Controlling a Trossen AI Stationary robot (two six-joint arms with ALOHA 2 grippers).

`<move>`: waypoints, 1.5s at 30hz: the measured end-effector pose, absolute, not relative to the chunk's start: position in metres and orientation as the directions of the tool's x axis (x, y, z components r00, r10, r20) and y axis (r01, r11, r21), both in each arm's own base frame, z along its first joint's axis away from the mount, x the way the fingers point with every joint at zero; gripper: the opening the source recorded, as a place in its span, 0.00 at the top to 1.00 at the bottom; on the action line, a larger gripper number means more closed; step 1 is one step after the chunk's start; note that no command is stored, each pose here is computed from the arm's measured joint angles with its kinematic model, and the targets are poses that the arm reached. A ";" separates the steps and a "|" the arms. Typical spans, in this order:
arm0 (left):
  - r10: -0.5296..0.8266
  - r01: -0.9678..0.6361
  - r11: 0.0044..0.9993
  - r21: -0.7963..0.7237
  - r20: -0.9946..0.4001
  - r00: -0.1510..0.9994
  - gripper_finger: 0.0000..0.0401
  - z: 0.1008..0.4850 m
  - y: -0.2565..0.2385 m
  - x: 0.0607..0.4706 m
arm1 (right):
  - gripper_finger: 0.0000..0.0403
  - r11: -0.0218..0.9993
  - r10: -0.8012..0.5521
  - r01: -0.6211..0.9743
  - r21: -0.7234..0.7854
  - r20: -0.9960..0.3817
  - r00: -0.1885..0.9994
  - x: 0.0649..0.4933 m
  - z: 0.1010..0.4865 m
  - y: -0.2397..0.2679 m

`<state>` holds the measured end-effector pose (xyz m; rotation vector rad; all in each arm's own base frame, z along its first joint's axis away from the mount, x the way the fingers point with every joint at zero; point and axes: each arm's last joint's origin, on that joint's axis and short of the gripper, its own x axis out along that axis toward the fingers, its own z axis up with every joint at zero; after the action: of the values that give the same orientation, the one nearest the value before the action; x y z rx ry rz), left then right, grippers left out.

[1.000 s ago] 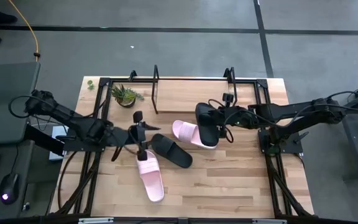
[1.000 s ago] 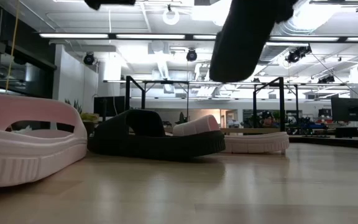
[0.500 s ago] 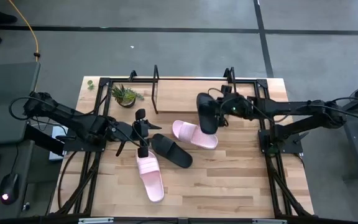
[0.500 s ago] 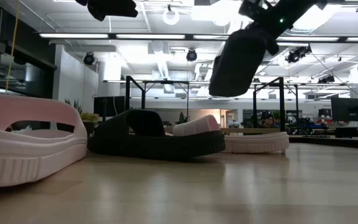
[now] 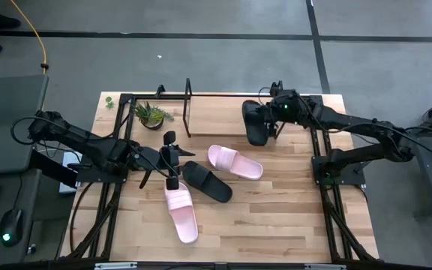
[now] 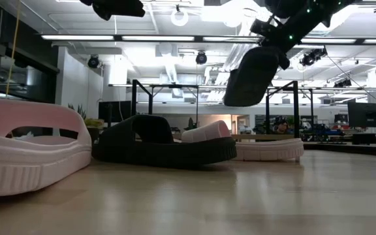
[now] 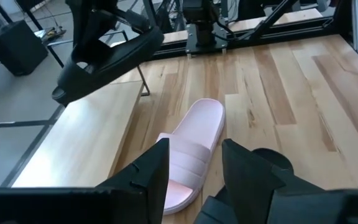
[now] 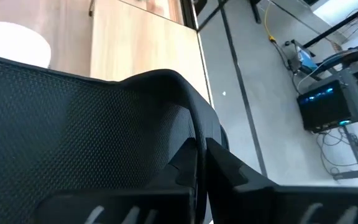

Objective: Pick and place slides into the shelf
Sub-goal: Put the bottom black slide on the shelf

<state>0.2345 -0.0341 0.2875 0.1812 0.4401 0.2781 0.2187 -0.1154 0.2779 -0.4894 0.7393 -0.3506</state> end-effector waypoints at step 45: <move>0.339 -0.259 0.935 0.244 -0.385 0.859 0.68 0.288 -0.033 0.234 | 1.00 0.869 -0.442 0.123 -0.479 -0.642 0.626 0.198 0.234 -0.205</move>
<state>0.2342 -0.0331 0.2878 0.1864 0.4371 0.3158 0.1982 -0.2047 0.2336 -0.4141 0.8363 -0.3352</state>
